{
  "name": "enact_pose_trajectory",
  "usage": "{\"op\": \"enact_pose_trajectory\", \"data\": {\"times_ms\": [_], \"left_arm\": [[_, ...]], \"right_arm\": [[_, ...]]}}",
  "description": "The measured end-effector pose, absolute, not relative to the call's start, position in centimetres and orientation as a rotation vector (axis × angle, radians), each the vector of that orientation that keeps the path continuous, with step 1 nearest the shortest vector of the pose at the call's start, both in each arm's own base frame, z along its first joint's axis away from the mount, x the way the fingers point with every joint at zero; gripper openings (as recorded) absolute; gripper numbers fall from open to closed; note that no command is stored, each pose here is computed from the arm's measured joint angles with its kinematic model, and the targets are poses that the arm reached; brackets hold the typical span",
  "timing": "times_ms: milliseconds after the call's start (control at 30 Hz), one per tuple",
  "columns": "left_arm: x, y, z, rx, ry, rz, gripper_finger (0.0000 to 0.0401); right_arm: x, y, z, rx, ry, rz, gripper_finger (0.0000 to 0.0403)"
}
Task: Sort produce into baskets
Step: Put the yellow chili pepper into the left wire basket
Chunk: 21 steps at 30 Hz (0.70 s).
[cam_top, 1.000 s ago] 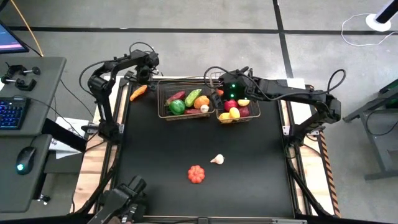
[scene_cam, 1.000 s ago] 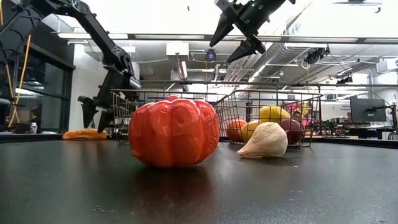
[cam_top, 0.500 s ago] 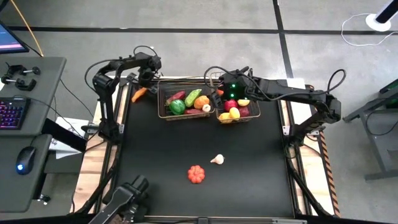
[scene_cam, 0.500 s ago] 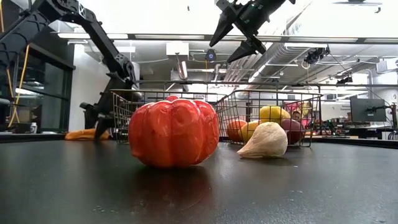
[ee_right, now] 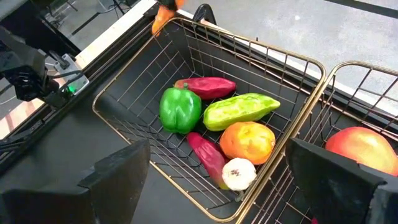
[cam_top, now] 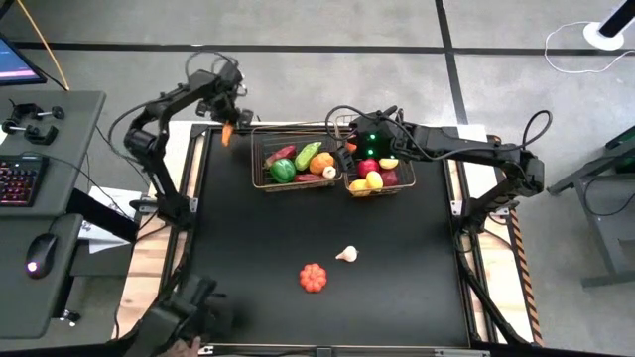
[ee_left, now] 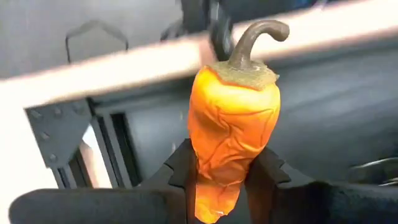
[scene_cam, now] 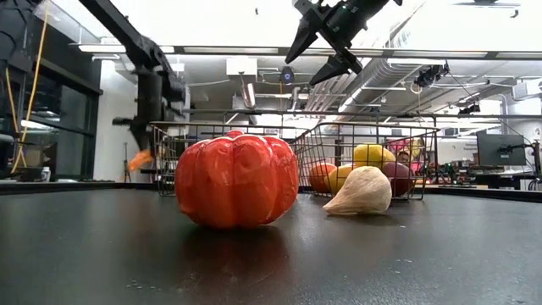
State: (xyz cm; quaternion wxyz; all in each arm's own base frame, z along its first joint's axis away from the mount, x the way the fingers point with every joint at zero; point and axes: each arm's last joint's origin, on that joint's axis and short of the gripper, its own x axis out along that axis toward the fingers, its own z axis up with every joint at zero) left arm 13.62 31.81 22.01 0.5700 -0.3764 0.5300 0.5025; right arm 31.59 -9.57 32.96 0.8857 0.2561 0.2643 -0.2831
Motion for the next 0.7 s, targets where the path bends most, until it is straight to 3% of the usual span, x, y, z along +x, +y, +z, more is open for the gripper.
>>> {"op": "enact_pose_trajectory", "data": {"times_ms": [233, 400, 700], "left_arm": [[13.4, 30.0, 29.2, -0.818, 0.818, 1.227, 0.0077], [14.2, 27.2, 34.5, -0.721, 0.525, 1.125, 0.0077], [21.0, 18.0, 37.6, -0.544, 0.505, 0.733, 0.0077]], "right_arm": [[31.7, -9.6, 33.1, 0.531, 0.533, -0.585, 0.0367], [31.8, -9.7, 33.3, 0.519, 0.512, -0.582, 0.0367], [31.9, -9.8, 33.5, 0.495, 0.484, -0.616, 0.0367]]}}
